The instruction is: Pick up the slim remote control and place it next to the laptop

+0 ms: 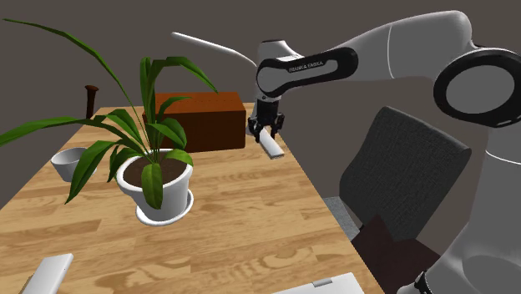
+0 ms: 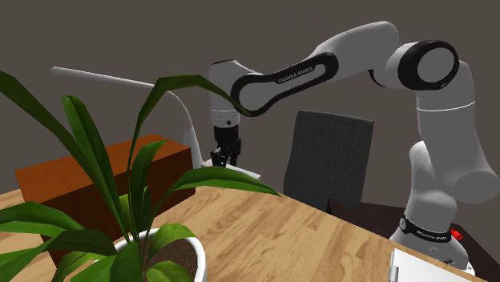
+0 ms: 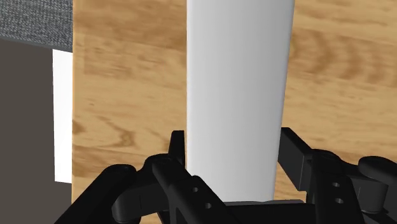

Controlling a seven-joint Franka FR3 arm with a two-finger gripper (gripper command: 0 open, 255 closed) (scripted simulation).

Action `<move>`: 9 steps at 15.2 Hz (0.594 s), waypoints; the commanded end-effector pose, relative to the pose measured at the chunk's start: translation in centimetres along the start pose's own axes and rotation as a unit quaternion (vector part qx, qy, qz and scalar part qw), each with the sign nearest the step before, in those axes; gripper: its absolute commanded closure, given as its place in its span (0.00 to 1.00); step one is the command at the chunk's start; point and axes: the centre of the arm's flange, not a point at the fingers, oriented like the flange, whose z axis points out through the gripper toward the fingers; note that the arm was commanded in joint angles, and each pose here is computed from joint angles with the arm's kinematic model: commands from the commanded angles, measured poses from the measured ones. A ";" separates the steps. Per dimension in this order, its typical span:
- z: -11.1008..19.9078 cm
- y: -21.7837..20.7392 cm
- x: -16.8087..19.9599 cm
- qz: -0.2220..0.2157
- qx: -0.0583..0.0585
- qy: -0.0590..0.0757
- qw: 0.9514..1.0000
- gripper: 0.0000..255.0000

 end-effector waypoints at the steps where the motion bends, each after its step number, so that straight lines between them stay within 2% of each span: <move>1: 0.2 -1.7 -2.0 0.001 0.000 0.000 1.000 1.00; 9: 0.0 -8.6 -10.0 0.001 0.000 0.000 1.000 1.00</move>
